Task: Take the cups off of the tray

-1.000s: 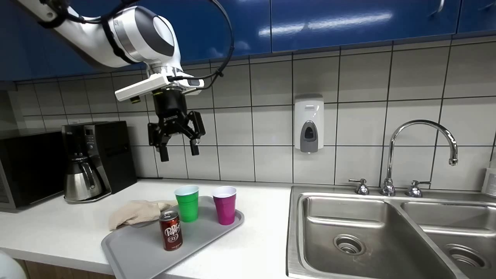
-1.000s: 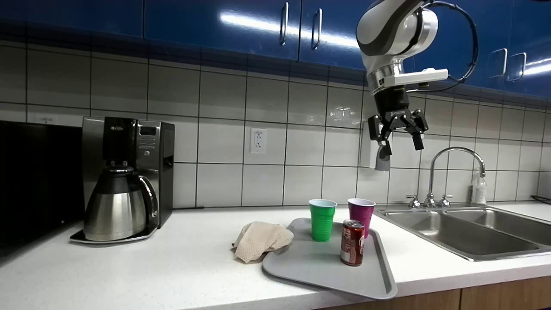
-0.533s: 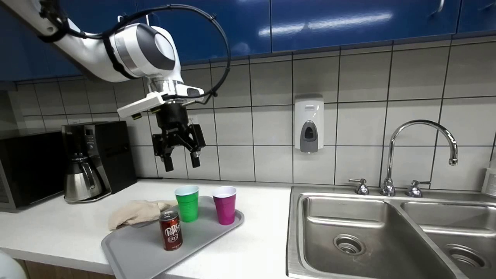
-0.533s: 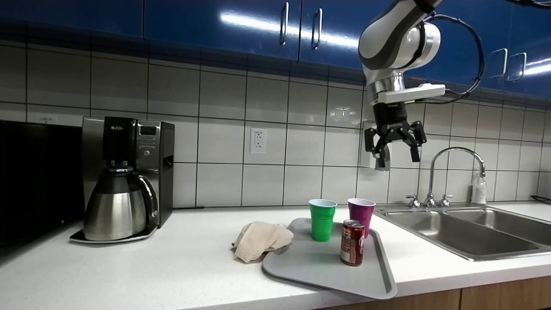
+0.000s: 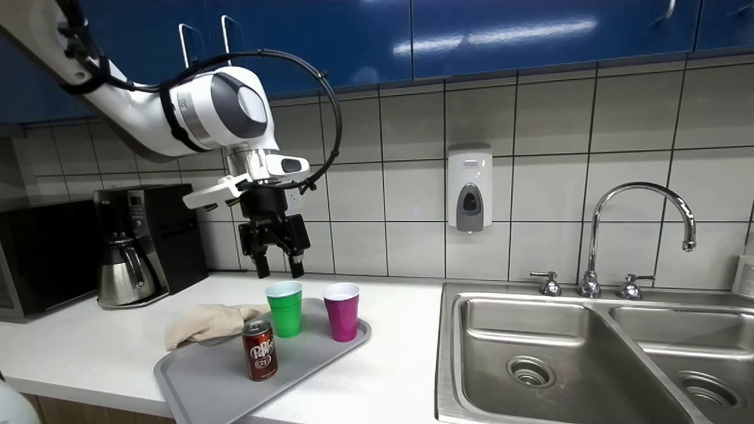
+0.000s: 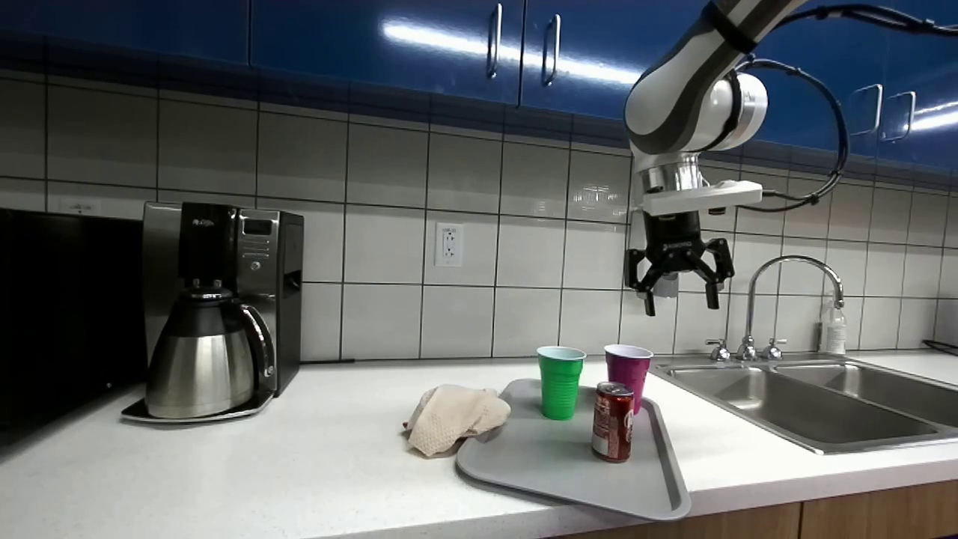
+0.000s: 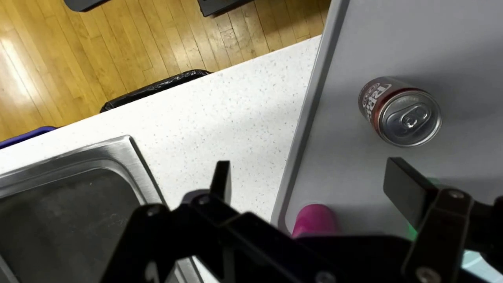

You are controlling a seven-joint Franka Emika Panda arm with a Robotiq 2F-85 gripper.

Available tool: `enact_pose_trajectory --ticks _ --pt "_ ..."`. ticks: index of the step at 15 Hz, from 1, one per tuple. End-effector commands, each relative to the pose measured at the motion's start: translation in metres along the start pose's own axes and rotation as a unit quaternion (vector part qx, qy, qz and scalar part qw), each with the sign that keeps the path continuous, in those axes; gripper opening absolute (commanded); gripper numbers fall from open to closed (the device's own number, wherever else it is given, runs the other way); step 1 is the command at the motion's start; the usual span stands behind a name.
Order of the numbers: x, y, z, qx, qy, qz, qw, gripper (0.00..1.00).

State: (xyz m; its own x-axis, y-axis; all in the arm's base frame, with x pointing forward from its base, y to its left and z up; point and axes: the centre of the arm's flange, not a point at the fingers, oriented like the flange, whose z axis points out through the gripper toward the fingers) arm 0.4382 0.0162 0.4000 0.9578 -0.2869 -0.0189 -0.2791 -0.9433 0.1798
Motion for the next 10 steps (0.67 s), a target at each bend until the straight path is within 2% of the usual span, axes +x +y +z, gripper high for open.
enact_pose_trajectory --ticks 1,10 --pt "0.016 -0.006 0.015 0.000 0.016 0.032 0.9994 1.00" --pt "0.064 -0.038 0.042 0.006 0.035 0.066 0.9972 1.00"
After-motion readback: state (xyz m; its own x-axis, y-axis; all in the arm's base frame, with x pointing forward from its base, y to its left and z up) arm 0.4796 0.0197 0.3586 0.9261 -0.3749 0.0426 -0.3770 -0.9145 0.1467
